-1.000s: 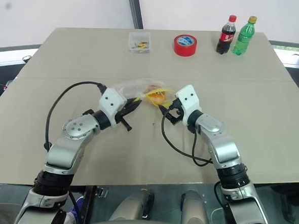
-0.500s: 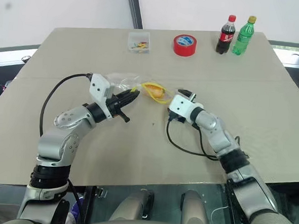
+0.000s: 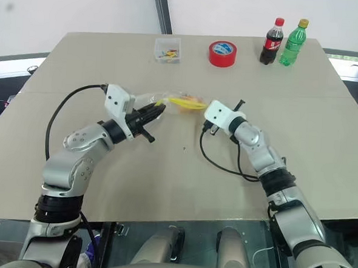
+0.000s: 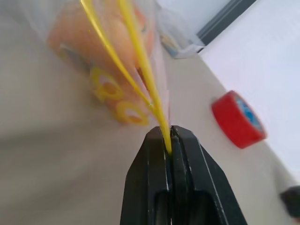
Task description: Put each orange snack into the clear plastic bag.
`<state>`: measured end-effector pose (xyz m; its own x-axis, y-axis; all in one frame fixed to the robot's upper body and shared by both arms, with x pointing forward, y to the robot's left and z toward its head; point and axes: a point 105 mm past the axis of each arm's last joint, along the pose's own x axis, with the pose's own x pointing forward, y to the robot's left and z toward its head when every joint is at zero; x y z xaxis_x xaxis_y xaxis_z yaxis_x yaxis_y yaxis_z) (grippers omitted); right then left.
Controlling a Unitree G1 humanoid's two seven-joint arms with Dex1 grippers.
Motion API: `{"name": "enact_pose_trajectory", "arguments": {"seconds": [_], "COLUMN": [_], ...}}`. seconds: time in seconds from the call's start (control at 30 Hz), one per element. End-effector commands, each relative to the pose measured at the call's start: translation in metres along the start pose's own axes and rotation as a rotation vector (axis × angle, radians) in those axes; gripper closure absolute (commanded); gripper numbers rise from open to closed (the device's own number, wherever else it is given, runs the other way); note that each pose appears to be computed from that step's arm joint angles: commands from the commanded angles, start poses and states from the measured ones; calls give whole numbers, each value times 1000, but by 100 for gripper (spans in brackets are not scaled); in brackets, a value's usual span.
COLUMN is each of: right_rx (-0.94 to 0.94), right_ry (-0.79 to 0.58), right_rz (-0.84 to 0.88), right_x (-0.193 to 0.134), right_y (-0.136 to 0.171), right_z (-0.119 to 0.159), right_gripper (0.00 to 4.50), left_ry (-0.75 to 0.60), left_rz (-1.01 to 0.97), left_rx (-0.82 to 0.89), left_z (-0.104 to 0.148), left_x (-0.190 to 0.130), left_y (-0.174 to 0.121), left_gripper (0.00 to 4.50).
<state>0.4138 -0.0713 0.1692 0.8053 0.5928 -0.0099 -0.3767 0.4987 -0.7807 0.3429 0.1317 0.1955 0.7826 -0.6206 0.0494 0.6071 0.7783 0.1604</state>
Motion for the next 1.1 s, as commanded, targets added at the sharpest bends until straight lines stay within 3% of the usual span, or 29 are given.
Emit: {"name": "enact_pose_trajectory", "arguments": {"seconds": [0.03, 0.1, 0.2, 0.33, 0.47, 0.57, 0.63, 0.7, 0.73, 0.8, 0.83, 0.9, 1.1], "right_rx": [-138, -219, -294, -326, -257, -227, -176, -146, -124, -70, -45, -51, -219], "right_ry": [7, 43, 58, 35, 48, 108, 171, 191, 191, 180, 171, 130, -58], "right_rz": [-161, -231, -289, -316, -221, -93, 53, 129, 149, 178, 189, 219, 270], "right_x": [-4, -6, -12, -30, -55, -73, -84, -93, -98, -108, -112, -121, -106], "right_y": [-73, -109, -139, -152, -113, -65, -14, 13, 23, 35, 38, 37, 26], "right_z": [10, 9, 12, 16, 1, -15, -31, -34, -32, -27, -24, -10, 48], "right_gripper": [447, 447, 447, 447, 447, 447, 447, 447, 404, 336, 323, 241, 241], "left_ry": [-67, -108, -184, -235, -214, -119, -33, -2, 3, 4, 2, 10, -2], "left_rz": [82, 144, 180, 169, 23, -57, -113, -149, -153, -158, -158, -168, -164], "left_rx": [50, 56, 66, 230, 287, 359, 391, 418, 415, 411, 412, 477, 647], "left_z": [29, 48, 74, 88, 62, 24, -14, -30, -34, -36, -36, -37, -34], "left_x": [17, 36, 52, 52, 39, 27, 16, 9, 7, 4, 3, 1, 2], "left_y": [34, 56, 70, 67, 34, 11, -9, -24, -31, -39, -41, -43, -41], "left_gripper": [450, 450, 450, 450, 450, 450, 450, 450, 450, 450, 450, 450, 450]}}
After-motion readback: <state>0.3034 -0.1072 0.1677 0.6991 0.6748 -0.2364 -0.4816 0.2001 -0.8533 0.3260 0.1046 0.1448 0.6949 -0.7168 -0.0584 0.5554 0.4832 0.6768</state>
